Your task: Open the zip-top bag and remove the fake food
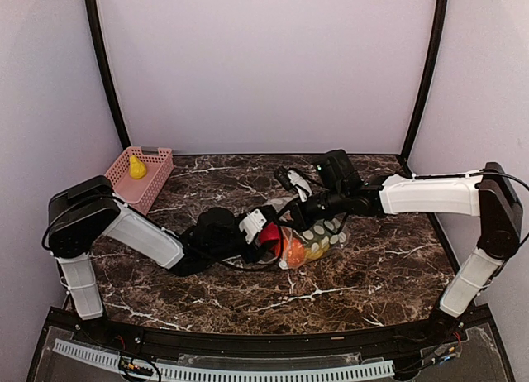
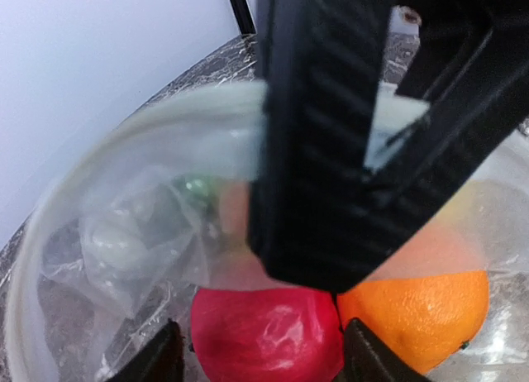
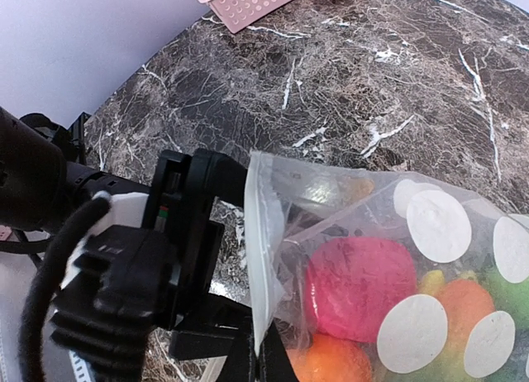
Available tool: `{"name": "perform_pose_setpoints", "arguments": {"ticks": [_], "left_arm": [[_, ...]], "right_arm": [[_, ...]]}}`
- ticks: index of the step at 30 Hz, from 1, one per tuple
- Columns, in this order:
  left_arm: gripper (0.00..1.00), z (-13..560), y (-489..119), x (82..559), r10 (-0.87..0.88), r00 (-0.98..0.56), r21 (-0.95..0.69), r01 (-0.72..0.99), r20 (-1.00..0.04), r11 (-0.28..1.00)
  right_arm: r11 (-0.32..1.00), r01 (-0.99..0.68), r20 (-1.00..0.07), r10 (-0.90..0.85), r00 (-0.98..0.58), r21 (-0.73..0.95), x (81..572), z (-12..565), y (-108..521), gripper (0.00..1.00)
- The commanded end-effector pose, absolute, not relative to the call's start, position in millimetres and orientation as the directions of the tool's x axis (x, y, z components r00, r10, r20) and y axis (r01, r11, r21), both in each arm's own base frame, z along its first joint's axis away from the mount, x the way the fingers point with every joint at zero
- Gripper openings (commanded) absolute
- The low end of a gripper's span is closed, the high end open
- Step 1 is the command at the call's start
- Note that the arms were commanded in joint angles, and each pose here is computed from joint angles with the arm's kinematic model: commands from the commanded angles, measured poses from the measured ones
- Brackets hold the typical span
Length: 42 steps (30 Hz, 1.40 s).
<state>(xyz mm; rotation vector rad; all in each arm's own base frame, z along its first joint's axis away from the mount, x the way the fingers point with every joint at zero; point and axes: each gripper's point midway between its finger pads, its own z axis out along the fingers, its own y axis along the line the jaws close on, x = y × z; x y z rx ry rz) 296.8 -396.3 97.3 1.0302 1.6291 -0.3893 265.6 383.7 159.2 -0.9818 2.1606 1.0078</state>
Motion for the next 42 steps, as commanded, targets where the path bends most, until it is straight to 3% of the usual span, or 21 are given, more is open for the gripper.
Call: {"name": "perform_pose_setpoints", "arguments": {"ticks": [1, 6, 13, 18, 25, 36, 42], "left_arm": [[0.71, 87.5, -401.6, 302.3, 0.421, -0.032, 0.234, 0.792, -0.906, 0.564], [0.81, 67.3, -407.6, 301.2, 0.441, -0.059, 0.214, 0.813, -0.895, 0.542], [0.84, 62.2, -410.7, 310.4, 0.432, -0.062, 0.207, 0.810, -0.900, 0.548], [0.79, 62.7, -414.6, 314.0, 0.438, -0.041, 0.225, 0.813, -0.898, 0.538], [0.58, 80.0, -417.1, 311.7, 0.400, -0.018, 0.218, 0.816, -0.917, 0.536], [0.52, 115.7, -388.6, 297.5, 0.364, -0.021, 0.207, 0.792, -0.931, 0.574], [0.51, 114.0, -379.6, 264.9, 0.384, -0.037, 0.186, 0.830, -0.922, 0.525]], "right_arm": [[0.436, -0.804, -0.733, -0.371, -0.569, 0.404, 268.0, 162.2, 385.9, 0.00], [0.438, -0.800, -0.725, -0.377, -0.577, 0.409, 268.8, 155.2, 386.2, 0.00], [0.444, -0.794, -0.713, -0.385, -0.587, 0.415, 268.6, 147.0, 384.6, 0.00], [0.446, -0.790, -0.706, -0.386, -0.594, 0.421, 269.2, 141.9, 384.9, 0.00], [0.450, -0.787, -0.703, -0.385, -0.598, 0.422, 268.9, 140.3, 382.5, 0.00], [0.464, -0.785, -0.715, -0.370, -0.593, 0.411, 271.4, 147.3, 376.6, 0.00], [0.475, -0.779, -0.723, -0.352, -0.595, 0.410, 273.7, 151.5, 370.7, 0.00]]}}
